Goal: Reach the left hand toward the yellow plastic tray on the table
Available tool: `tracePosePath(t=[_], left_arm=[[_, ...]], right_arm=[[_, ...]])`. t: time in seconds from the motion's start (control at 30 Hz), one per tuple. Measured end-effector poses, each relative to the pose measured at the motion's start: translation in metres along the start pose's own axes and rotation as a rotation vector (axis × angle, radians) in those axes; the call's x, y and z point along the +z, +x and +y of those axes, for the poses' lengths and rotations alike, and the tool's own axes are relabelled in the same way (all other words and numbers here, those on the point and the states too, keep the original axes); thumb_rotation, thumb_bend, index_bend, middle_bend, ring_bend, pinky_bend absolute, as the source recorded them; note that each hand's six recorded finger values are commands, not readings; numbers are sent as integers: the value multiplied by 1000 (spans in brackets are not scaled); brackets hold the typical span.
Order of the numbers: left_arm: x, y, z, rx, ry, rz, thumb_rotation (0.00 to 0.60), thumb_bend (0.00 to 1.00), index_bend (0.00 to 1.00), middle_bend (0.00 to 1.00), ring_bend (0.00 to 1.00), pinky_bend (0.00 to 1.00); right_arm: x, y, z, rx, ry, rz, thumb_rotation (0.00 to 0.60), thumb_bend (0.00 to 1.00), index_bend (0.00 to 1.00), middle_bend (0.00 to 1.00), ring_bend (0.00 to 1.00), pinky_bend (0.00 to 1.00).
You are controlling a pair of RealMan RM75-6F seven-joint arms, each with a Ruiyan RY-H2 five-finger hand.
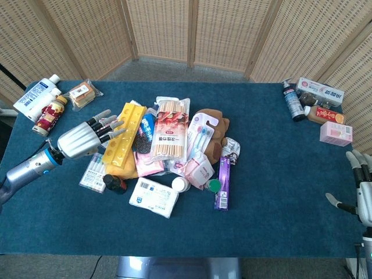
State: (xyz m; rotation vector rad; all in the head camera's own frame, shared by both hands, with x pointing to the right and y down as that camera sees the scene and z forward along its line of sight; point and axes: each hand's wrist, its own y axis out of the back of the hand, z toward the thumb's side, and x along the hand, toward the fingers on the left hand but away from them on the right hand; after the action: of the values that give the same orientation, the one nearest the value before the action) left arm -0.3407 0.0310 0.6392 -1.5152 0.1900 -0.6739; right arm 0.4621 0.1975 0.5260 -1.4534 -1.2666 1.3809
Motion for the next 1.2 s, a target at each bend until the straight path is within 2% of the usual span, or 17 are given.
tracePosePath(t=[0.3, 0.97, 1.03, 1.07, 1.13, 1.17, 1.2], left_arm=[[11, 29, -3, -26, 29, -77, 600, 0, 0, 0, 0, 0], [32, 44, -27, -123, 72, -143, 600, 0, 0, 0, 0, 0], [34, 48, -27, -123, 64, -150, 600, 0, 58, 3, 12, 78], [35, 49, -26, -119, 58, -152, 600, 0, 135, 51, 75, 192], [38, 51, -23, -103, 47, -160, 600, 0, 343, 263, 312, 480], [39, 52, -22, -93, 45, -164, 600, 0, 412, 350, 395, 558], [41, 53, -19, -78, 43, -171, 600, 0, 522, 468, 509, 650]], right_arm=[[-2, -1, 4, -14, -5, -12, 600, 0, 0, 0, 0, 0], [-2, -2, 10, -25, -49, -15, 600, 0, 0, 0, 0, 0], [-2, -2, 11, -29, -50, -15, 600, 0, 0, 0, 0, 0], [-2, -1, 12, -30, -50, -15, 600, 0, 0, 0, 0, 0], [-3, -1, 13, -31, -49, -14, 600, 0, 0, 0, 0, 0], [-3, -1, 13, -31, -50, -15, 600, 0, 0, 0, 0, 0], [-3, 0, 13, -31, -51, -15, 600, 0, 0, 0, 0, 0]])
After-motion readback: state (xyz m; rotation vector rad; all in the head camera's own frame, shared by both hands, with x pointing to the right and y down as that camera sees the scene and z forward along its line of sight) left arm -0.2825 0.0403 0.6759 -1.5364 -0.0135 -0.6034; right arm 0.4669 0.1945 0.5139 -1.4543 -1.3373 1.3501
